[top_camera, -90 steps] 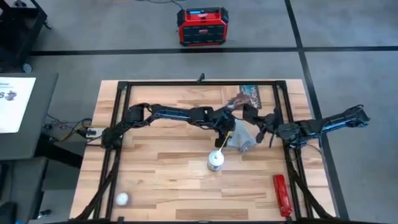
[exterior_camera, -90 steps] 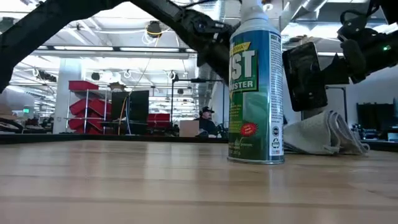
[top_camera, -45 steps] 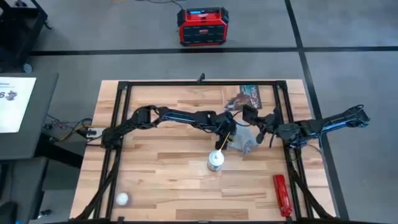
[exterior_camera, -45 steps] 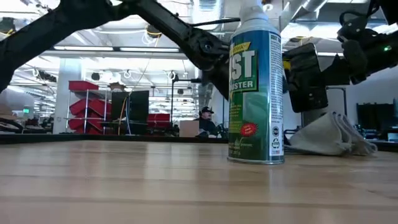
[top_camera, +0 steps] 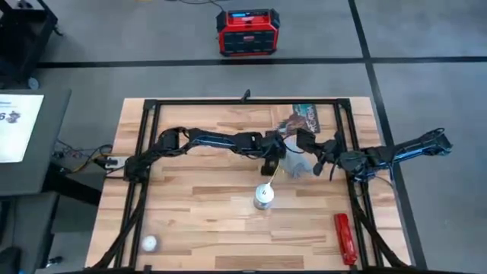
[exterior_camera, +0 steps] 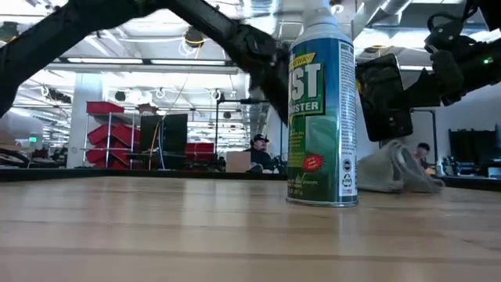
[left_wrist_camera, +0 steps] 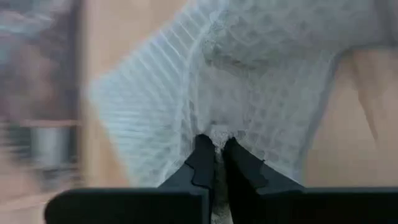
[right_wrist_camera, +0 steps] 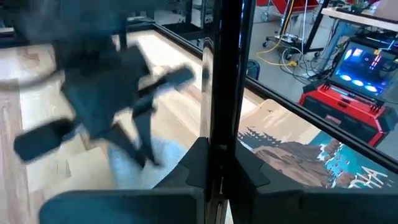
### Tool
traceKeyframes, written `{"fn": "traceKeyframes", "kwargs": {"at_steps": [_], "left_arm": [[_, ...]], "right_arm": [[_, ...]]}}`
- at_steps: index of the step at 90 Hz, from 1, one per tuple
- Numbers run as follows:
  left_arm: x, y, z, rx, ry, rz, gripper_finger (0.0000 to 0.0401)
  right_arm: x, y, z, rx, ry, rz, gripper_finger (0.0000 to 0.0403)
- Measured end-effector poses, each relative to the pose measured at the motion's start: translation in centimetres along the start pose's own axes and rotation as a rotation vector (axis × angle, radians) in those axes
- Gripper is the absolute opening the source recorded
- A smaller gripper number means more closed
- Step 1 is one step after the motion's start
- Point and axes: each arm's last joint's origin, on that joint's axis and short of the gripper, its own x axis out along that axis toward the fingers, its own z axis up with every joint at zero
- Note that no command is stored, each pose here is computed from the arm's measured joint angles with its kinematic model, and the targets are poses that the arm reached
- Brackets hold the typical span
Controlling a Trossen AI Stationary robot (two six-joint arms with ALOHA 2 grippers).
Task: Apply microfiber cloth
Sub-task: Wipe the back of the black cellphone with the gray microfiber cloth
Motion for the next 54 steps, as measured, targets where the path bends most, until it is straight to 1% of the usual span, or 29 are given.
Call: {"fn": "traceKeyframes", "kwargs": {"at_steps": [12, 17, 29, 35, 48, 54], "left_arm": [[-4.3, 1.1, 2.7, -0.022, -0.121, 0.039, 0.0001], [-5.6, 1.2, 3.4, -0.023, -0.153, 0.045, 0.0001], [-8.7, 1.9, 5.2, -0.04, -0.277, 0.076, 0.0], [-9.3, 1.8, 5.7, -0.042, -0.308, 0.08, 0.0], [-9.1, 1.4, 5.9, -0.032, -0.331, 0.083, 0.0], [-9.2, 1.4, 6.0, -0.037, -0.336, 0.102, 0.0]], "right_arm": [[0.0, 0.1, 0.1, 0.029, -0.01, 0.006, 0.0012], [0.1, 0.2, 0.2, 0.035, -0.01, 0.005, 0.0012], [0.5, 0.7, 0.4, 0.05, -0.027, 0.01, 0.0012], [0.8, 1.1, 0.7, 0.052, -0.046, 0.028, 0.0012], [1.5, 2.2, 1.4, 0.062, -0.095, 0.069, 0.0012], [1.7, 2.6, 1.7, 0.076, -0.124, 0.081, 0.0012]]}}
